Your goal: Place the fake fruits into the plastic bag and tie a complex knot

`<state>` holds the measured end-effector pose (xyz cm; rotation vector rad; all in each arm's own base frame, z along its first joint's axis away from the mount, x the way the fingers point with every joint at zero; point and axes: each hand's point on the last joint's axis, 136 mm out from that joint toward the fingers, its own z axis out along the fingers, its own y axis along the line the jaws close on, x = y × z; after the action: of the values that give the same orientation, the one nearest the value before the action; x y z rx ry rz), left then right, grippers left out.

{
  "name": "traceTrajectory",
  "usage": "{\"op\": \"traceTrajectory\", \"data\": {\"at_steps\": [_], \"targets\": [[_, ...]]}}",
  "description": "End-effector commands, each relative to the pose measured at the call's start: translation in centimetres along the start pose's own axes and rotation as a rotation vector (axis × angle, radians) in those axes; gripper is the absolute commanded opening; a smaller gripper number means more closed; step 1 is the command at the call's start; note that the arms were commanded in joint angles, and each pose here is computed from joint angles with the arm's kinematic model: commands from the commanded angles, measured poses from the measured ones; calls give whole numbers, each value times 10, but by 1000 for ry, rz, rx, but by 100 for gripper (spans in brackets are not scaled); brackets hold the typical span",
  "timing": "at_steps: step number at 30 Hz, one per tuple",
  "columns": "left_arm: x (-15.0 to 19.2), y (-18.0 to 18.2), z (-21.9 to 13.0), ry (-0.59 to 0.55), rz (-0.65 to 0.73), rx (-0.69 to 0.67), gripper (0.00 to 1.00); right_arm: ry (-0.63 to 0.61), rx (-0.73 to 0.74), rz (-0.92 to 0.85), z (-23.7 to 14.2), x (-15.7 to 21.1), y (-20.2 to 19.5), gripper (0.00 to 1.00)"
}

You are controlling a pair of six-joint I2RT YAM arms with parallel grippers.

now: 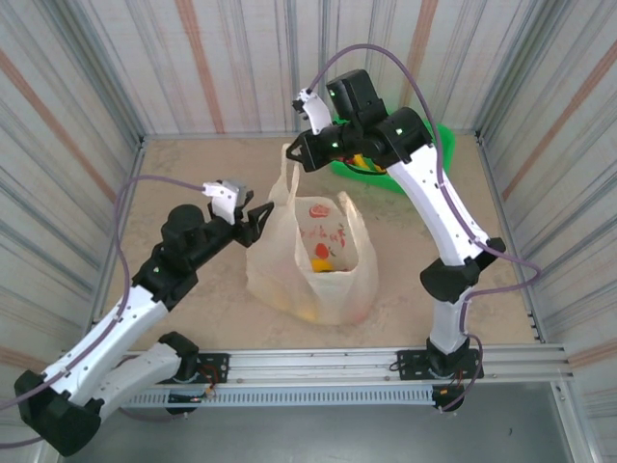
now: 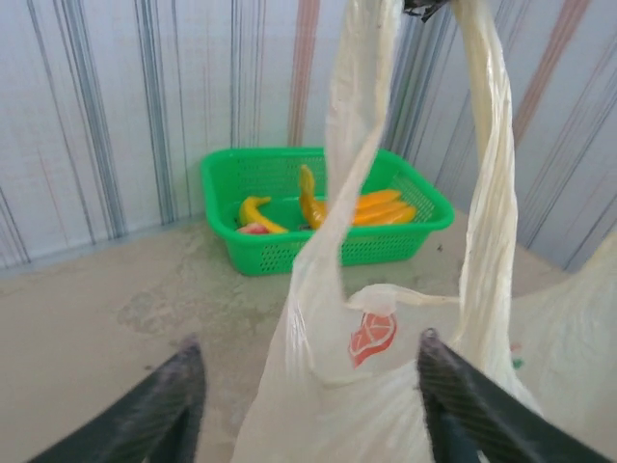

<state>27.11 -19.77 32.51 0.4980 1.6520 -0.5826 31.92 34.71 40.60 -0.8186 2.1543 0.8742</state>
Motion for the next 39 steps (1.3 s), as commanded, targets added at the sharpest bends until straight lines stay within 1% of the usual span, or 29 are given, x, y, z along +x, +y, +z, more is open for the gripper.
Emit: {"op": "traceTrajectory", "data": {"at_steps": [1, 4, 6, 9, 13, 16, 19, 22, 26, 29, 34, 39], "targets": [[-41, -6, -15, -99, 81, -2, 66, 79, 40, 55, -1, 21, 2, 0], [-49, -18, -11, -110, 129, 60, 74, 66, 8, 44, -6, 20, 19, 0], [-48, -24, -6, -109, 159, 96, 76, 45, -31, 46, -12, 15, 31, 0], [-42, -31, -2, -99, 219, 136, 77, 21, -98, 33, -21, 10, 45, 0], [-35, -40, -3, -102, 286, 207, 79, 10, -134, 18, -27, 8, 53, 0], [-34, -53, -11, -138, 327, 295, 81, 14, -166, -1, -30, 9, 60, 0], [-32, -58, -12, -164, 356, 335, 83, 6, -180, -9, -32, 8, 63, 0], [-34, -52, -3, -176, 362, 300, 83, 7, -211, -10, -34, 8, 69, 0], [-45, -46, 10, -214, 372, 261, 84, 15, -247, -12, -37, 9, 75, 0], [-45, -46, 24, -215, 372, 274, 84, 18, -265, -10, -37, 10, 78, 0], [-45, -64, 31, -279, 347, 397, 80, 67, -269, 1, -27, 19, 74, 0], [-29, -76, 40, -260, 336, 475, 75, 80, -279, 6, -26, 22, 75, 0]]}}
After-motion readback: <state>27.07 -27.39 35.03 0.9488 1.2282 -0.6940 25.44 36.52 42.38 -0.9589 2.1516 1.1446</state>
